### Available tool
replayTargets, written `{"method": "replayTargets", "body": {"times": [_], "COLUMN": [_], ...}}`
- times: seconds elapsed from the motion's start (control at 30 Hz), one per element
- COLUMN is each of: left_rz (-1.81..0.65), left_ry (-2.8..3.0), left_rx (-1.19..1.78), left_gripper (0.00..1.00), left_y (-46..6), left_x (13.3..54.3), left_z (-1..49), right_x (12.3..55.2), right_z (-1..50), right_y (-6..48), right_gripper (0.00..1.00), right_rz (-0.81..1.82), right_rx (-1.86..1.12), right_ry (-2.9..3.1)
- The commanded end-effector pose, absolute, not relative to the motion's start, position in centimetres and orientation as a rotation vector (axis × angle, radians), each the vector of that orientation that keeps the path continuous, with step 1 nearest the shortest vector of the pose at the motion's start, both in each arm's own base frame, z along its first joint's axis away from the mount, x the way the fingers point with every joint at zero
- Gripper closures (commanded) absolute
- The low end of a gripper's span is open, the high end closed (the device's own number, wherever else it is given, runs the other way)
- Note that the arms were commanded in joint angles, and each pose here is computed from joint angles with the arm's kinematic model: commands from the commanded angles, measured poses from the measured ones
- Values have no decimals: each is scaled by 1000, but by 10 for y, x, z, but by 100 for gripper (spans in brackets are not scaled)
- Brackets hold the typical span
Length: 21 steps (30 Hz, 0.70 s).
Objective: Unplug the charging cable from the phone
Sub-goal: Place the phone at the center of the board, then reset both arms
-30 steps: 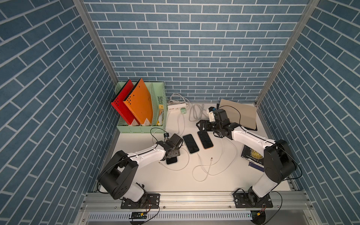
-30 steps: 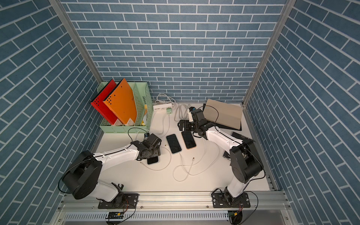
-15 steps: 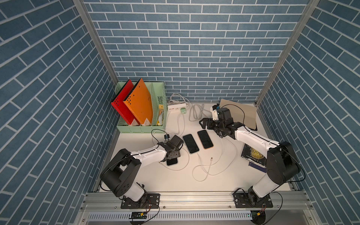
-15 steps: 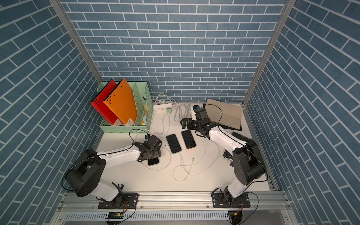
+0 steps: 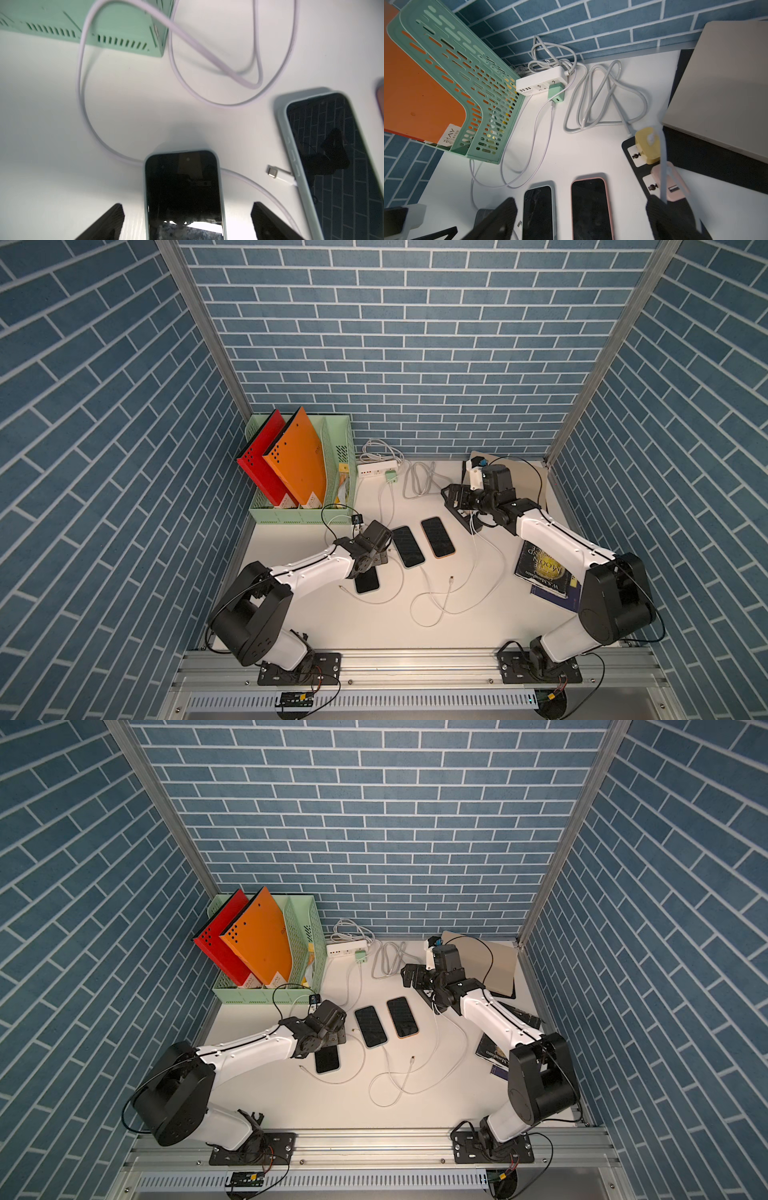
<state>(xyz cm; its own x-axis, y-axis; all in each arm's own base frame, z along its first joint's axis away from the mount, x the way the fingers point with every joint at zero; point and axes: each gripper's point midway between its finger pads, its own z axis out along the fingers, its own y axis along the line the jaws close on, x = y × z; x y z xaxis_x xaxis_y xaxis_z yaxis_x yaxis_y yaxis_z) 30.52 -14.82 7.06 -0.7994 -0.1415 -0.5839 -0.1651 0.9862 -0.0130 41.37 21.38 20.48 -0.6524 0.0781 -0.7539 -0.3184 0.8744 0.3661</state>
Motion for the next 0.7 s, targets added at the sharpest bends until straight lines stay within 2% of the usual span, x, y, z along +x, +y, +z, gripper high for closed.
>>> {"method": "replayTargets", "body": {"times": [0.0,0.3,0.57,0.67], "left_rz": [128,149,137,127], "left_ry": [2395,2162,1917,1837], "left_rx": [-143,-138,-153,-161], "left_gripper": [0,0,0,0], "left_y": [-142,-112,-69,-48], "left_x": [321,343,334,325], "left_z": [101,152,186,182], "right_x": [412,411,401,396], "right_z": [216,220,206,197], "right_y": [187,119,56,44], "right_gripper": [1,0,0,0], "right_rz": [491,271,59,-3], "right_rx": [-184,-90,44,-3], "right_ry": [2174,2130,2047,1991]}}
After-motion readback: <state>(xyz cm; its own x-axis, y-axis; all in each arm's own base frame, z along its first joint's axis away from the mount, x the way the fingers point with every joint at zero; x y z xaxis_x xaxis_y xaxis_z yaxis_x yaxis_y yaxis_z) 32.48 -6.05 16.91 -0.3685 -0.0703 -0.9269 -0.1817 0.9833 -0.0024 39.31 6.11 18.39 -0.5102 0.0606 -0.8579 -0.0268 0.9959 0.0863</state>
